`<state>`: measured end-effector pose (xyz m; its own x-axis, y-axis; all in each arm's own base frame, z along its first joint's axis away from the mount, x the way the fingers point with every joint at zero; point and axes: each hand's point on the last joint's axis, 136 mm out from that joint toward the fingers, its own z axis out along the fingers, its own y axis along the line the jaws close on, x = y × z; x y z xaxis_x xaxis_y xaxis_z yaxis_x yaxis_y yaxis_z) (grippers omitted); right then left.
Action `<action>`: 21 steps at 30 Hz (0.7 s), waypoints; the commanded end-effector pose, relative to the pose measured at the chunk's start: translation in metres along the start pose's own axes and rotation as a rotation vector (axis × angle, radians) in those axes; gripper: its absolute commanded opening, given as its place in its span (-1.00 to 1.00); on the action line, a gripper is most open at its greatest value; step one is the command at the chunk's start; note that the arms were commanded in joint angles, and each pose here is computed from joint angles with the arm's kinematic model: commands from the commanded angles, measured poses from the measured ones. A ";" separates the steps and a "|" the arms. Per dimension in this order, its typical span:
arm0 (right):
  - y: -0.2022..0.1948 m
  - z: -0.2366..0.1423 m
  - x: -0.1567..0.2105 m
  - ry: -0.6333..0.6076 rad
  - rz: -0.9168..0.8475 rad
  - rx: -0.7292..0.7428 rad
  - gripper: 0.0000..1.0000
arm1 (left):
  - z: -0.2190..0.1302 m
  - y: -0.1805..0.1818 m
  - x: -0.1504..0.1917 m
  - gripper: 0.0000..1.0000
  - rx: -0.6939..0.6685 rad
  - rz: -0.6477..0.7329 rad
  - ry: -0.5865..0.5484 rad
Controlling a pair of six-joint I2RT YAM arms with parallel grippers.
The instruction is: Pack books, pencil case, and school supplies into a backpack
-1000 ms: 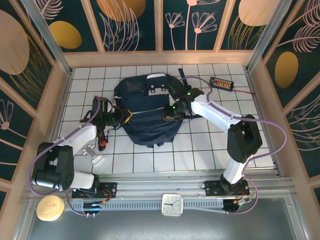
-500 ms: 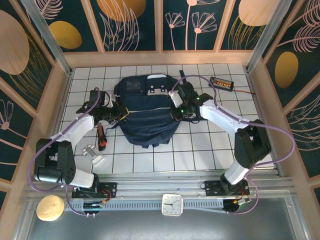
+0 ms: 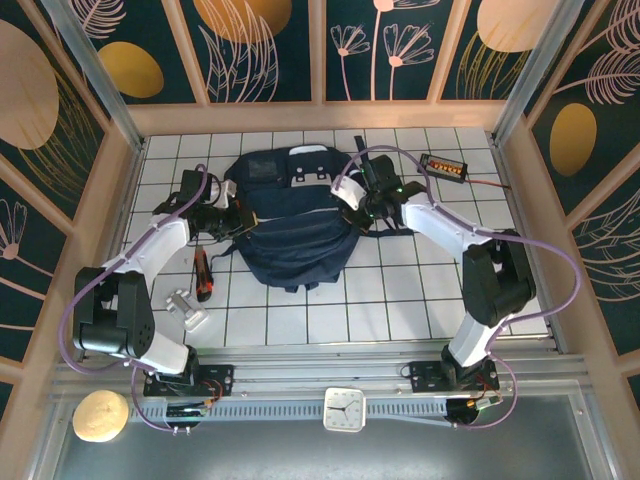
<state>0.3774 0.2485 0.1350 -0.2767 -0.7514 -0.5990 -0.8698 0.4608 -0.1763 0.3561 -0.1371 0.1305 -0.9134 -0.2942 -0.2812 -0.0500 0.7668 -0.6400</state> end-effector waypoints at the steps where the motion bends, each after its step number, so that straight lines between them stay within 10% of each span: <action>1: -0.038 -0.011 0.018 0.058 -0.061 0.114 -1.00 | -0.014 0.028 -0.008 -1.00 -0.130 0.027 -0.019; 5: -0.032 -0.012 0.005 0.015 -0.112 0.116 -1.00 | -0.014 0.020 -0.006 -0.79 -0.078 0.038 -0.014; 7: -0.022 -0.013 -0.005 0.007 -0.121 0.087 -1.00 | -0.017 0.008 -0.007 0.07 -0.017 0.022 -0.031; 8: -0.017 -0.013 -0.009 0.006 -0.131 0.080 -1.00 | -0.019 0.000 -0.007 0.85 0.024 0.009 -0.038; 9: -0.011 -0.014 -0.015 -0.001 -0.141 0.073 -1.00 | -0.020 -0.006 -0.006 0.98 0.056 -0.008 -0.040; 21: 0.080 -0.033 -0.043 -0.046 -0.139 -0.118 -1.00 | -0.041 -0.032 0.008 0.98 0.232 -0.274 -0.099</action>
<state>0.3299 0.2896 0.1404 -0.1373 -0.8294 -0.5416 -0.9278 0.2992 -0.2231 0.3298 -0.1335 0.1508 -0.8607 -0.4822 -0.1632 -0.1830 0.5923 -0.7846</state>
